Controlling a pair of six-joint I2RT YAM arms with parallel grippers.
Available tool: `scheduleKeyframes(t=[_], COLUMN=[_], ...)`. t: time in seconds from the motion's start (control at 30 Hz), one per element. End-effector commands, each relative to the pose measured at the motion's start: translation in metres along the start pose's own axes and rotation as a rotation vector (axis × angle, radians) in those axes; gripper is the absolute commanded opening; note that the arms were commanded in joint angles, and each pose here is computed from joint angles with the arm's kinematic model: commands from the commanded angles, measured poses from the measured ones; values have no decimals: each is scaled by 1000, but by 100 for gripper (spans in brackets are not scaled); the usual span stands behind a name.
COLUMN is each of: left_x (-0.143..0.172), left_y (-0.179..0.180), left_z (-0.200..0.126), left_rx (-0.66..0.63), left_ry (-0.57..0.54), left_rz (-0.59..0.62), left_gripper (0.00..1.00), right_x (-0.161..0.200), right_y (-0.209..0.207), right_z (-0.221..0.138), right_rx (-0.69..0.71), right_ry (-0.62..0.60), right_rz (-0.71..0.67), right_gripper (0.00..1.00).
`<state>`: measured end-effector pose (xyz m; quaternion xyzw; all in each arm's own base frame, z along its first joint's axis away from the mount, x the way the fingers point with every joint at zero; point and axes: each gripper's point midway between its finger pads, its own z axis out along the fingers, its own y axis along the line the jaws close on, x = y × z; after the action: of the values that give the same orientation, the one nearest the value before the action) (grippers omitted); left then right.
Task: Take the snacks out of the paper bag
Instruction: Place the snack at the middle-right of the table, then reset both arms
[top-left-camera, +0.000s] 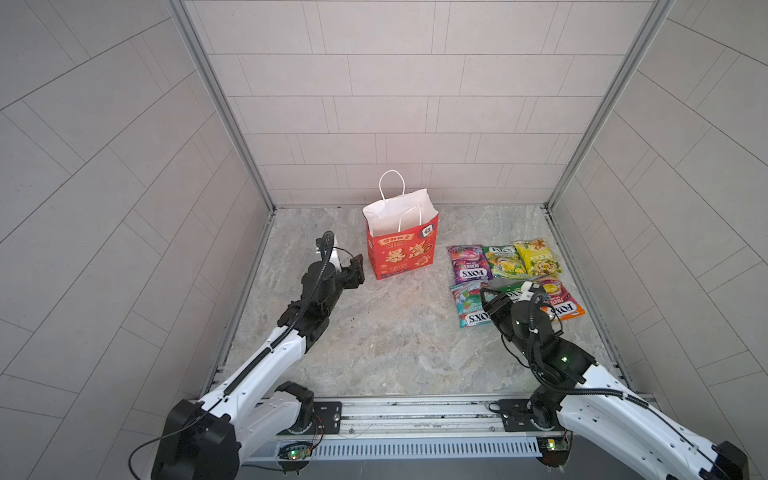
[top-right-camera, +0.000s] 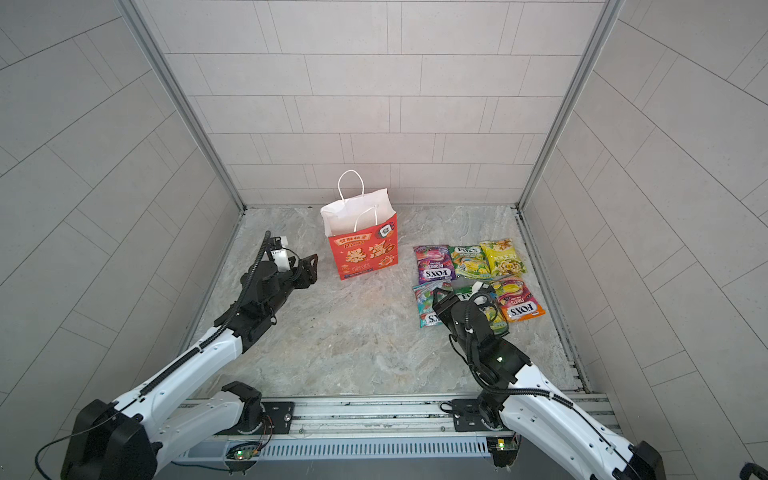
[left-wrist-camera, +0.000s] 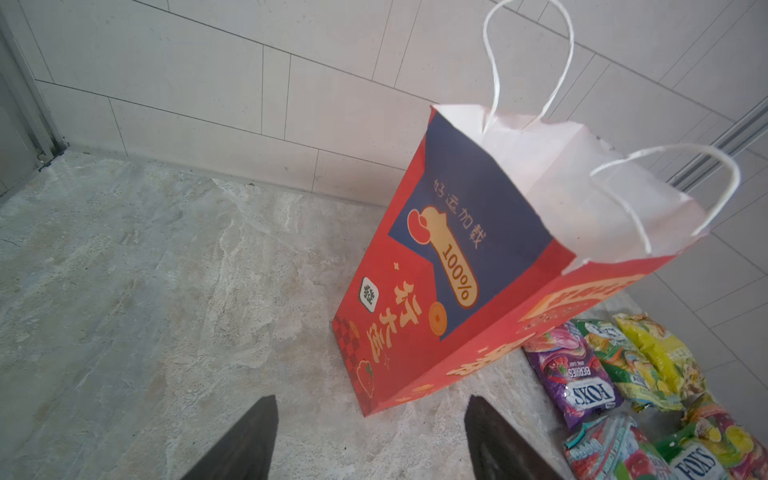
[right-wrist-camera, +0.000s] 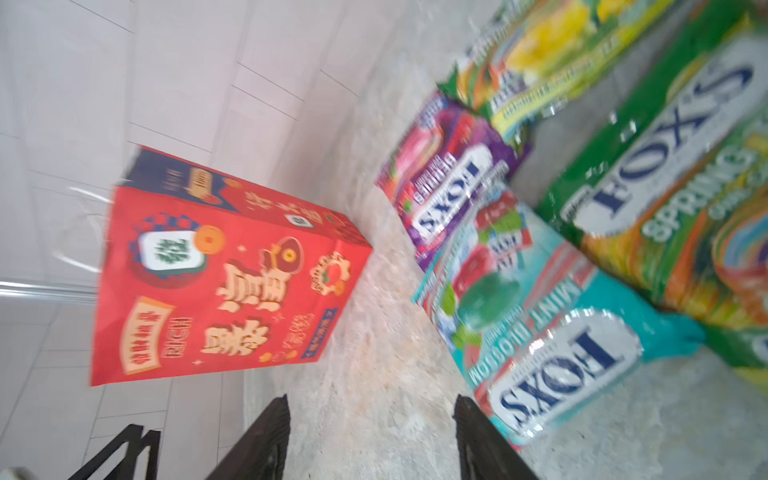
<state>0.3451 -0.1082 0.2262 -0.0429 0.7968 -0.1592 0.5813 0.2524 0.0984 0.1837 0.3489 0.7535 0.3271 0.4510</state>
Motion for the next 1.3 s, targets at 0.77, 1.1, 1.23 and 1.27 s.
scheduleKeyframes(t=[0.77, 1.1, 1.23, 1.27], left_x=[8, 28, 45, 50], left_y=[165, 177, 173, 172], left_z=[18, 18, 24, 26], left_rx=[-589, -564, -505, -486], left_ry=[-182, -69, -85, -78], left_rz=[266, 210, 229, 234], left_gripper=[100, 98, 98, 99], right_x=[-136, -125, -125, -125], right_y=[-80, -107, -110, -113], right_z=[55, 91, 95, 95], right_rx=[520, 502, 488, 485], right_ry=[-510, -511, -488, -485], right_rz=[-946, -1005, -996, -987], right_gripper=[99, 99, 99, 99])
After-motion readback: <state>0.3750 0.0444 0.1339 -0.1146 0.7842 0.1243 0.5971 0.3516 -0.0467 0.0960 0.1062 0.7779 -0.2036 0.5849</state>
